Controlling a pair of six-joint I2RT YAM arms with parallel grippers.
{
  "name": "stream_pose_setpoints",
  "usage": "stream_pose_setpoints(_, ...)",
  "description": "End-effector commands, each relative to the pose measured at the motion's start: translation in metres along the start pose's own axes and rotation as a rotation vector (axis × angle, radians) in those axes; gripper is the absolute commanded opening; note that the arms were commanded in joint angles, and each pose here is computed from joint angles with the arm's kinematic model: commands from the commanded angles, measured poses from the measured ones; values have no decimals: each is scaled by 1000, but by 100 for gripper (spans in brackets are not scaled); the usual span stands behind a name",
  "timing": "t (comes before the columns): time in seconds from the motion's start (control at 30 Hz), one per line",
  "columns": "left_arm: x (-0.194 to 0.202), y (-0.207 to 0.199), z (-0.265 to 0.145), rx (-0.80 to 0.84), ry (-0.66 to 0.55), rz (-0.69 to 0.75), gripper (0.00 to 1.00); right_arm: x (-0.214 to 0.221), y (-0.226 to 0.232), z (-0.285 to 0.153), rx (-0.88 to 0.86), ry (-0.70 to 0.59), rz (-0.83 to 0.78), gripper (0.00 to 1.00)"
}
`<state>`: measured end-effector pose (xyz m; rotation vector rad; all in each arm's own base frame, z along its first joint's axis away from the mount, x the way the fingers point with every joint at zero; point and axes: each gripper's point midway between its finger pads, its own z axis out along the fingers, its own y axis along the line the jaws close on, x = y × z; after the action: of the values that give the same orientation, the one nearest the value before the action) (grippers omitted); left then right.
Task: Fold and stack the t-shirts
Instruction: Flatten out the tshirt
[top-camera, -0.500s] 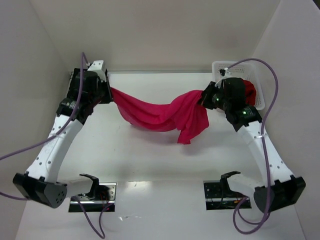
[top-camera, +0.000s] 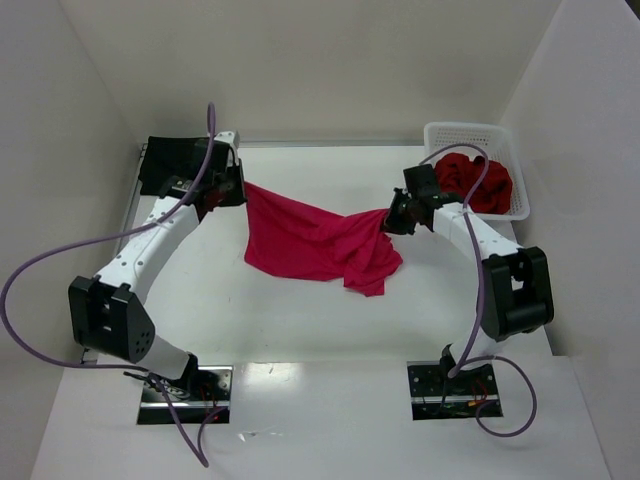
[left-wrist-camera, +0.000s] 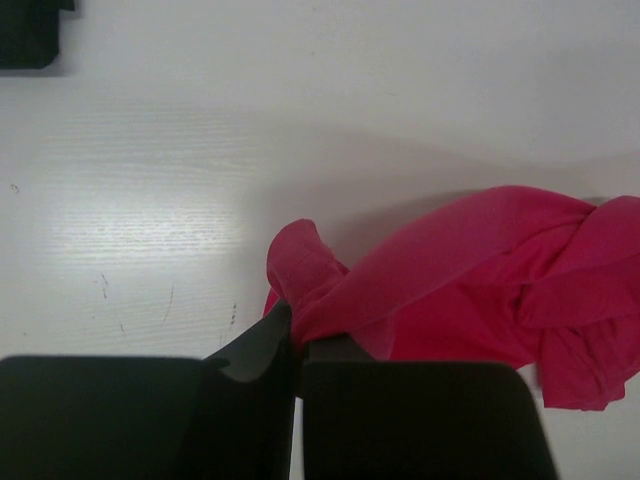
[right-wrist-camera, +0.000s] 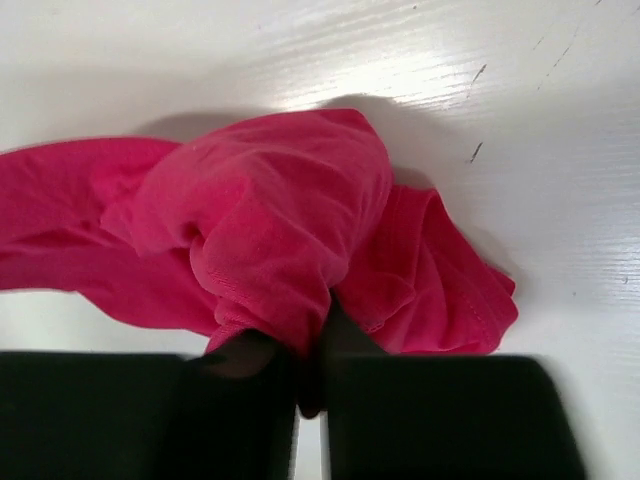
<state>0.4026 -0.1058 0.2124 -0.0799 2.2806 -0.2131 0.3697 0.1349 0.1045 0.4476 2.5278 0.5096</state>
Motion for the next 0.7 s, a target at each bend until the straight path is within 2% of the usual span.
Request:
stream_pose_setpoints(0.0,-20,2,16,-9,-68,-18,0,-26,2,-7,-23,-87,-32,40)
stream_pose_setpoints(0.03,-20,-1,23,4,-63,-18,0,-27,6,-12,-55,-79,-27,65)
stream_pose_setpoints(0.17,-23,-9,31,45,-72,-18,0,-15,12,-35,-114,-82,-59,100)
stream_pose_setpoints(0.4,-23,-7,44,44,-65,-13,0,6,38,-80,-329,-117,-127,100)
stream_pose_setpoints(0.47,-20,-6,48,42,-56,-13,0,11,41,-76,-323,-104,-140,98)
stream_pose_setpoints(0.6,-20,-8,47,51,-53,-13,0,10,57,-59,-311,-89,-182,88)
stream_pose_setpoints(0.67,-16,-5,49,38,-48,-4,0,12,58,-35,-245,-68,-184,84)
